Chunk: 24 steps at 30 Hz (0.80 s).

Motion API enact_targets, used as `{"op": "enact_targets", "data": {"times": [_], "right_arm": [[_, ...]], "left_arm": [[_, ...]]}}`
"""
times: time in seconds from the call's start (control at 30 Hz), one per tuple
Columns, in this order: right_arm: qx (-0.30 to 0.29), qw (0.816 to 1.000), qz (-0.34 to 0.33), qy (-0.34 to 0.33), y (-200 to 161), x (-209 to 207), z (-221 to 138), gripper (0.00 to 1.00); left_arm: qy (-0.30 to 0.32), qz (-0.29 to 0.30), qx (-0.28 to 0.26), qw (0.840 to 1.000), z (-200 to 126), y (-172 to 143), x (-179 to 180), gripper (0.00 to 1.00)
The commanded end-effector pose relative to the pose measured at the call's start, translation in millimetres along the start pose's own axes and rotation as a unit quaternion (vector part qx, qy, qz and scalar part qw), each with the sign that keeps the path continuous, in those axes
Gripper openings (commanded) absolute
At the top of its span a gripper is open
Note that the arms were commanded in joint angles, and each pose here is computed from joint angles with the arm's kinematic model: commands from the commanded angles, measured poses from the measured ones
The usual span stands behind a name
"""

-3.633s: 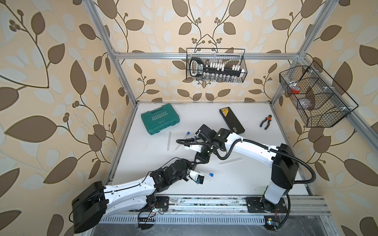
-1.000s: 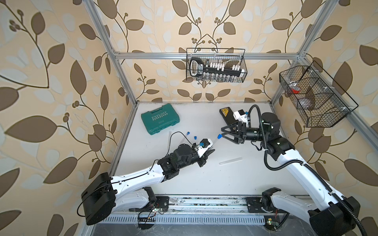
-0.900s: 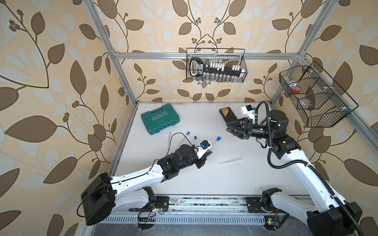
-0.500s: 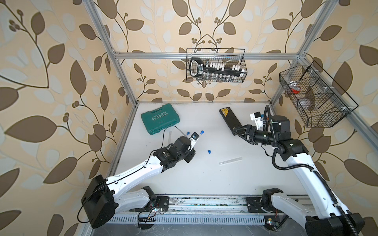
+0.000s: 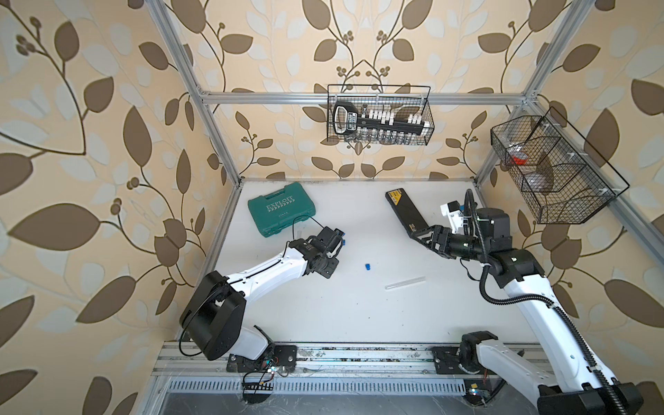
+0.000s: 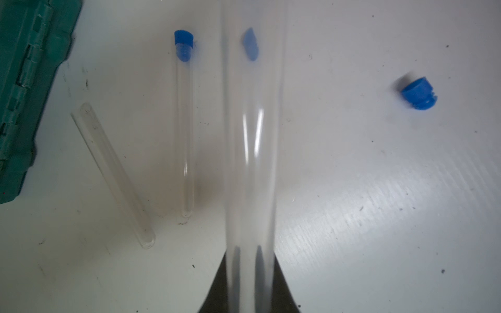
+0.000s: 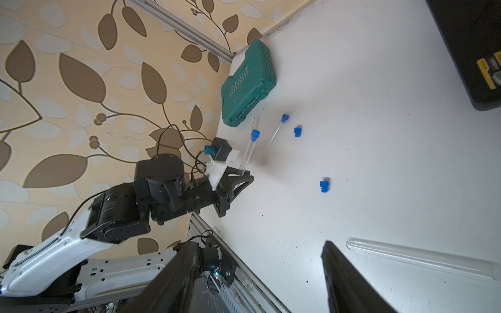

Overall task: Insert stoppers into test tubes
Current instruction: Place the test tube at the center of the board.

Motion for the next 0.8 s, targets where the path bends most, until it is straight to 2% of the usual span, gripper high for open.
{"op": "enact_targets", "data": {"times": [0.0,0.13,0.27,0.47,0.77], "right_arm": [[0.006,1.0,-0.003,-0.003,-8.8,-3.9,-0.7,0.71],[0.012,1.0,-0.002,0.01,-10.3,-1.6,-0.2,0.69],[0.014,1.0,-0.003,0.017,-11.6,0.6,-1.2,0.68],[0.017,1.0,-0.01,0.02,-12.6,1.8,-1.9,0.68],[0.018,1.0,-0.017,0.014,-13.4,2.3,-4.1,0.67]], "left_arm": [[-0.026,-0.012,0.013,0.999,4.9,8.5,-2.6,0.0],[-0.051,-0.036,0.041,0.997,19.5,13.0,-0.6,0.0],[-0.054,-0.047,0.053,0.996,30.2,18.7,0.5,0.04],[-0.031,-0.058,0.08,0.995,48.7,20.4,6.4,0.06],[-0.001,-0.072,0.085,0.994,63.0,22.7,13.9,0.09]]}}
Point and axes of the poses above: each gripper's point midway between its finger pads, its own z axis out along the fingers, its own x axis along the line the jaws close on, y = z × x, the point moved 5 cm from there along -z, back along the fingers, and after that the axes turned 8 degrees about -z, right-handed, at the moved point
